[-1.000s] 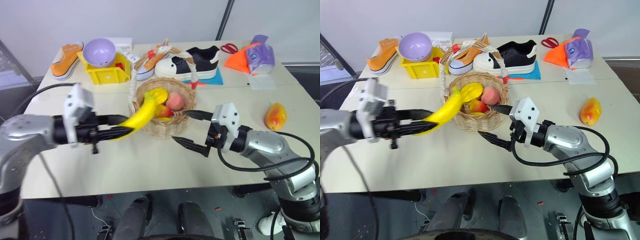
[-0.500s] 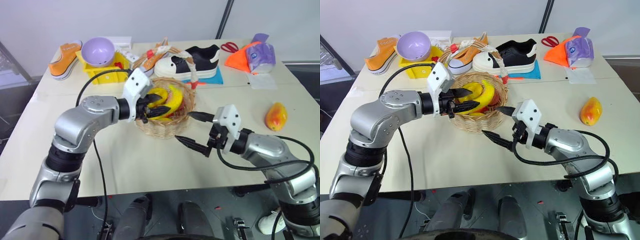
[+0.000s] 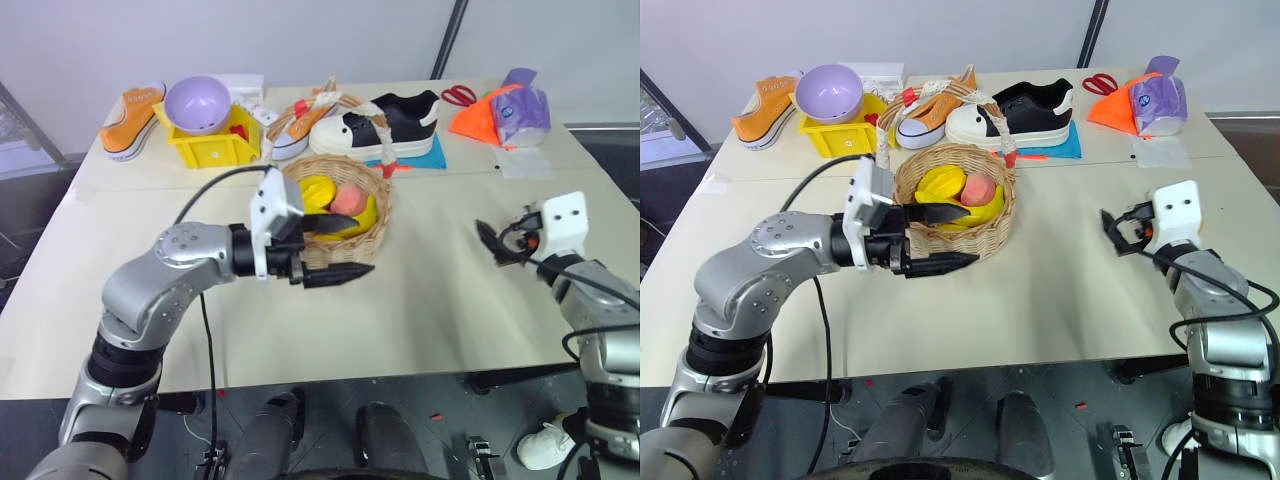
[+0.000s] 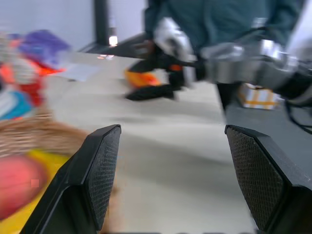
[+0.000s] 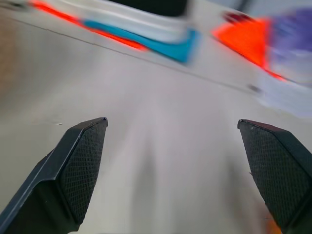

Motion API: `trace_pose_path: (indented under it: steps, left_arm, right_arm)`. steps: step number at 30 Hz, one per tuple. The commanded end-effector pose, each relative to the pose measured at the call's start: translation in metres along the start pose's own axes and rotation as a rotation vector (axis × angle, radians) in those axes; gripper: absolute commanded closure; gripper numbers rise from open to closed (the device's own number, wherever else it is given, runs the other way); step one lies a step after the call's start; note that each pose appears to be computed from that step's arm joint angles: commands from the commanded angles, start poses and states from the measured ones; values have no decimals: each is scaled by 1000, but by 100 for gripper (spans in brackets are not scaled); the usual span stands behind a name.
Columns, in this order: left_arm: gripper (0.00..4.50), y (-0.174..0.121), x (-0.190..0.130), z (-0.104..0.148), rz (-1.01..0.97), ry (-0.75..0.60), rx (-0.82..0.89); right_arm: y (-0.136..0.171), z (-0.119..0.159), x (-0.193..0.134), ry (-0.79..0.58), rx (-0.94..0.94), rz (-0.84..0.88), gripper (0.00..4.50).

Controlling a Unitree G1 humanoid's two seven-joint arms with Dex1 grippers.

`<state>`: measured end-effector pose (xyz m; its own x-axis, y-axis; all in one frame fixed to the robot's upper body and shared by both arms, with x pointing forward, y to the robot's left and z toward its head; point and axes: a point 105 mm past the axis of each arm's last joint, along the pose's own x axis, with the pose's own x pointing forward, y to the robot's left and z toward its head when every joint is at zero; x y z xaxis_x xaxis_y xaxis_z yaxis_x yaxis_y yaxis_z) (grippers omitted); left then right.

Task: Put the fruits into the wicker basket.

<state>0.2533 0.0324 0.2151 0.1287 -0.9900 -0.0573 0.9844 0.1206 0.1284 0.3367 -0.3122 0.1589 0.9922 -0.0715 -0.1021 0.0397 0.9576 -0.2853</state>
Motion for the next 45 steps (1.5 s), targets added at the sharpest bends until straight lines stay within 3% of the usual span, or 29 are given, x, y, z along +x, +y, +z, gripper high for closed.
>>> trace_pose_path:
  steps: [1, 7, 12, 15, 17, 18, 20, 22, 25, 28, 33, 39, 43, 45]
  left_arm:
    - [86, -8, 5, 6, -31, -17, 52]
    - [86, -7, 9, 8, -20, -26, 54]
    - [86, -6, 9, 8, -10, -20, 55]
    - [83, -3, 8, 6, 5, -10, 61]
    - [83, -2, 6, 6, 17, -10, 55]
    - [83, 0, 5, 5, 27, -10, 52]
    - [83, 4, -1, 2, 70, -11, 40]
    - [83, 10, -11, -4, 124, -8, 24]
    - [83, 26, -48, -13, 292, -51, 17]
    - [83, 32, -77, -21, 393, -65, 37]
    - [83, 42, -108, -29, 503, -58, 61]
    - [83, 45, -112, -30, 523, -43, 90]
    - [83, 40, -105, -30, 506, -47, 93]
    - [83, 40, -103, -30, 505, -50, 92]
  right_arm:
    - [-39, 1, 3, 10, -22, -179, 0]
    - [-61, -29, 12, 135, 76, -261, 0]
    - [-65, -43, 17, 161, 169, -280, 0]
    - [-66, -40, 18, 140, 168, -277, 91]
    - [-63, -32, 18, 110, 145, -262, 182]
    - [-60, -26, 17, 90, 129, -245, 209]
    - [-50, -14, 15, 50, 83, -191, 220]
    - [-34, 4, 11, -9, -21, -102, 220]
    - [33, 48, -16, -194, -157, 281, 220]
    - [83, 72, -51, -301, -101, 588, 220]
    - [151, 109, -88, -388, -4, 961, 220]
    - [201, 129, -53, -376, -134, 926, 220]
    - [219, 132, -22, -309, -71, 858, 220]
    - [229, 130, -24, -313, -105, 889, 114]
